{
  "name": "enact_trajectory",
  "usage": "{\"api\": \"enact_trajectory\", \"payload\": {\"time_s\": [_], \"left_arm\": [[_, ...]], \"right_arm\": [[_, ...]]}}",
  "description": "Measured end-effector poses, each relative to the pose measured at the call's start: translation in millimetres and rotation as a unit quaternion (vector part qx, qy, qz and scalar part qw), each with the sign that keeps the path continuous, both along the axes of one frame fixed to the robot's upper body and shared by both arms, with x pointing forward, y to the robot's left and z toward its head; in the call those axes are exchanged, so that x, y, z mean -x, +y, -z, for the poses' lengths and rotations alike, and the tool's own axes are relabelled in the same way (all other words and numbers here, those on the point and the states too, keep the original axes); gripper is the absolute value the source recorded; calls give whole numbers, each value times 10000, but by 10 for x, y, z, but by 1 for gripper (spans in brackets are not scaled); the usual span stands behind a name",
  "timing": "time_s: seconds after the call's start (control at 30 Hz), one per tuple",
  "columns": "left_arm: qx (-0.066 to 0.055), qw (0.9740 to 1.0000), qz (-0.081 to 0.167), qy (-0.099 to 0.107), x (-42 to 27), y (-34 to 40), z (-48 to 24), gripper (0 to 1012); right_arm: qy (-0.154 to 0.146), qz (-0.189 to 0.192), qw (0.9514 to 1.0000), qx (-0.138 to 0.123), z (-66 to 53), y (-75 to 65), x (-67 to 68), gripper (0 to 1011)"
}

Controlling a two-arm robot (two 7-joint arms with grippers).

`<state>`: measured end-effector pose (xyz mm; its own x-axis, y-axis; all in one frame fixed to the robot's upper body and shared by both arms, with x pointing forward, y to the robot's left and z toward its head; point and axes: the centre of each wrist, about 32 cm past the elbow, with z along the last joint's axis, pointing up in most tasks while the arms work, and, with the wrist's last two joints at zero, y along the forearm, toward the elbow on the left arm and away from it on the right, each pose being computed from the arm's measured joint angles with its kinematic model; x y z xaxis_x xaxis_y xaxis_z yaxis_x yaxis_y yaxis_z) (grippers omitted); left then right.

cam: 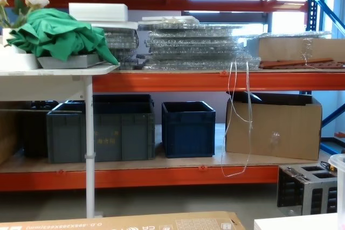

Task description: Use one hand to grasp the basket and place it at the designated location.

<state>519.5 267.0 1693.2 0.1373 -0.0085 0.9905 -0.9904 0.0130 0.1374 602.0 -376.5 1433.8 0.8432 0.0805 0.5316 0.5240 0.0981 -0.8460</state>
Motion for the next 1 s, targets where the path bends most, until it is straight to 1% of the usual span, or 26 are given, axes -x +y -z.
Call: {"api": "enact_trajectory", "payload": {"time_s": [0.63, 0.8, 1.0], "left_arm": [[1, 10000, -1, 0, 0, 1, 0, 0], [-1, 10000, 0, 0, 0, -1, 0, 0], [-1, 10000, 0, 0, 0, 0, 0, 0]], "right_arm": [[18, -16, 10000, -4, 13, -7, -10, 1000], [51, -48, 10000, -11, 42, -9, -22, 1000], [171, -59, 9998, -13, 131, 4, -74, 1000]]}}
